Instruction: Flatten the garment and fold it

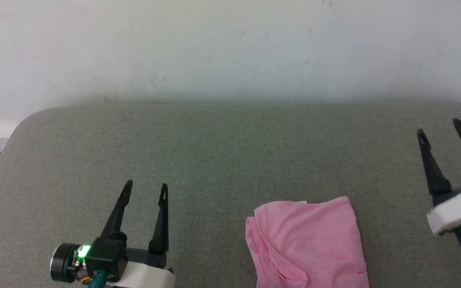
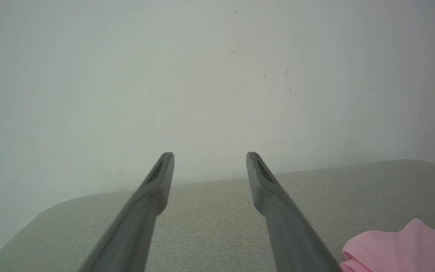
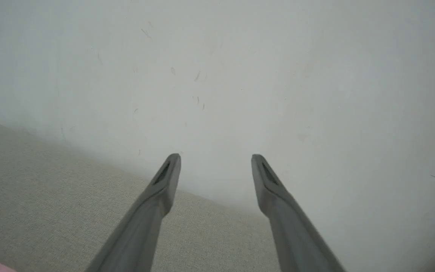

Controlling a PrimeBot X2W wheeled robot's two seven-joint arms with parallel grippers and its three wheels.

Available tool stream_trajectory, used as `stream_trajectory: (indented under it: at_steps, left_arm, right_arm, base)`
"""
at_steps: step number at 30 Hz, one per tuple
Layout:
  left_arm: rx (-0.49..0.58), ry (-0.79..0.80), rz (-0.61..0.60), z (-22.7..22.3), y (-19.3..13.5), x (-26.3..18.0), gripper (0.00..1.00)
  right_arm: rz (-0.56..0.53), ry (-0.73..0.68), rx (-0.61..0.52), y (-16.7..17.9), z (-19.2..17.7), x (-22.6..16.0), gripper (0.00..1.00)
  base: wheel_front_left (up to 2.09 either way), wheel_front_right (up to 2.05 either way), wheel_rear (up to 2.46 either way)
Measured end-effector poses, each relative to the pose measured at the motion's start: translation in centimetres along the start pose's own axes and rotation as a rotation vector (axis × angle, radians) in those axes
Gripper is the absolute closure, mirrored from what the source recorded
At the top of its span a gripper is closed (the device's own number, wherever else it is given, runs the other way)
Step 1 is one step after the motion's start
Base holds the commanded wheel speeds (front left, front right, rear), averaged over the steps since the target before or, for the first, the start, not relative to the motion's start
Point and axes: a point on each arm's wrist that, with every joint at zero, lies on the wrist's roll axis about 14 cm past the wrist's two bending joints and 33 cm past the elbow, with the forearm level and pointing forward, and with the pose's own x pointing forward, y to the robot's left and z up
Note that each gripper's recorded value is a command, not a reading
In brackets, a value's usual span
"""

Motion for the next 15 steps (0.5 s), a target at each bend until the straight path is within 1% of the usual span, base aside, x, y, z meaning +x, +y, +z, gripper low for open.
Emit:
stream_trajectory:
  at_steps: [3,5,10,15]
  left_arm:
    - [-0.012,0.003,0.004,-0.1,0.0,0.2,0.0]
    - [-0.018,0.005,0.001,-0.2,-0.1,0.2,0.0]
    - [-0.026,0.014,0.003,-0.5,-0.2,0.1,0.0]
    - [-0.033,0.036,0.004,-1.0,-0.2,-0.5,0.0]
  right_arm:
    - [-0.064,-0.009,0.026,-0.9,-1.0,-2.0,0.0]
    - [-0.087,-0.015,0.041,-0.7,-1.5,-3.2,0.0]
    - [-0.123,-0.027,0.107,0.9,-1.9,-5.5,0.0]
    - [-0.139,-0.017,0.149,2.2,-2.3,-6.4,0.0]
  base:
    - [0.0,0.0,0.0]
    - [0.0,0.0,0.0]
    - [0.0,0.0,0.0]
    - [0.0,0.0,0.0]
